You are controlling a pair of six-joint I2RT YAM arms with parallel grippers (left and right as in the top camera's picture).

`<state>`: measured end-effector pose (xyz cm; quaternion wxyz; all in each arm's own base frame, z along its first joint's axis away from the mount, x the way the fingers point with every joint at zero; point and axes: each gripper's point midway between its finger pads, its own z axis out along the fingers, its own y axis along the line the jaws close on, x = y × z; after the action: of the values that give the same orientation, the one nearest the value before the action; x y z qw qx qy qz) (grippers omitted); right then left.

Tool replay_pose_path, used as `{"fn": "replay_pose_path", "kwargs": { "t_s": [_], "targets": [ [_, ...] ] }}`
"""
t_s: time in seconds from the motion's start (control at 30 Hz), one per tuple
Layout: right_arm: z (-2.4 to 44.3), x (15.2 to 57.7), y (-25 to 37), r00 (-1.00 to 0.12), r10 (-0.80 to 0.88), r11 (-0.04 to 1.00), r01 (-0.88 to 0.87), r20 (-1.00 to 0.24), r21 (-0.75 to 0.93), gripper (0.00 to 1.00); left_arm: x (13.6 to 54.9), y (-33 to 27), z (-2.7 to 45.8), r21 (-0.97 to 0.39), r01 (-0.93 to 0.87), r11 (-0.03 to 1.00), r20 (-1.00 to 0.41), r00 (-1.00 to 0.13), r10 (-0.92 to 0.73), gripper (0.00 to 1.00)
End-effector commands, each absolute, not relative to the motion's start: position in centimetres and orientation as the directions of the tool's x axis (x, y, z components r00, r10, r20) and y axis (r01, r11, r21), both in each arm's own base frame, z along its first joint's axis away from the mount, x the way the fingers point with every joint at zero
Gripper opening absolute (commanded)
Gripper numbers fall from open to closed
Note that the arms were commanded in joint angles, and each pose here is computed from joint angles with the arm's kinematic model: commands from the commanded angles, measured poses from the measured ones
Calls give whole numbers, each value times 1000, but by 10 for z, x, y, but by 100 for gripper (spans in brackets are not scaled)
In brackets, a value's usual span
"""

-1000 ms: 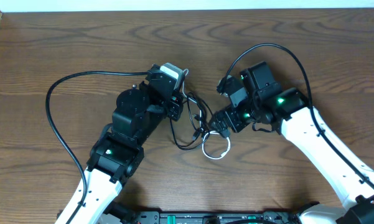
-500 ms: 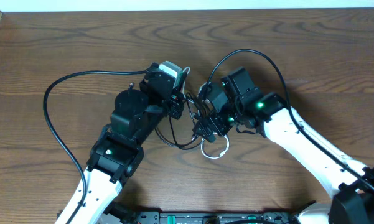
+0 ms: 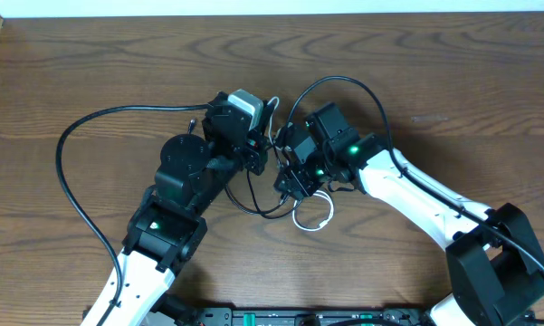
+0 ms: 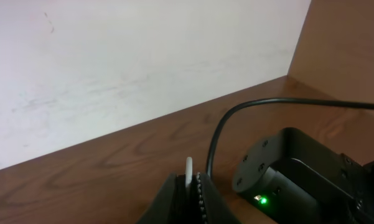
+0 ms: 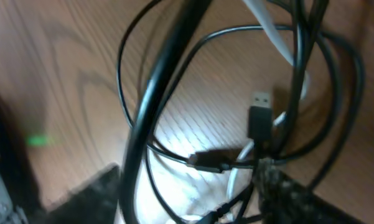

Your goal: Untangle cables

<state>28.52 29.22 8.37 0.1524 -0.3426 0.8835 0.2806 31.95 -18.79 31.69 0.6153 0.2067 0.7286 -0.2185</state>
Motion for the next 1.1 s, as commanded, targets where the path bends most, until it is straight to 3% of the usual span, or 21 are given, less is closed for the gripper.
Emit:
{"fn": "replay_pose_path", "kwargs": {
  "t_s": [0.0,0.13,0.23,0.33,0.67,1.07],
  "targets": [
    [78,288,288,-750,-498,662,-654,-436,367,1,316,-188,343,-62,584,810,-994,-108,2,8],
    [68,306,264,-809,-428,788,-552,-402,272,1,318,-186,343,-58,571,819,-995,-104,2,8],
    [60,324,226,-883,-294,912,-373,-365,169,1,323,-175,346,-49,514,856,-996,-94,-1,8],
    [54,334,188,-928,-178,968,-226,-326,113,1,325,-163,351,-36,464,885,-997,-75,-1,8],
    [49,356,79,-961,100,993,79,-258,88,1,325,-110,379,-23,338,941,-1000,9,-28,8],
    [49,367,0,-921,268,963,269,-282,36,1,314,-23,409,-82,108,991,-990,104,-93,8]
  ]
}}
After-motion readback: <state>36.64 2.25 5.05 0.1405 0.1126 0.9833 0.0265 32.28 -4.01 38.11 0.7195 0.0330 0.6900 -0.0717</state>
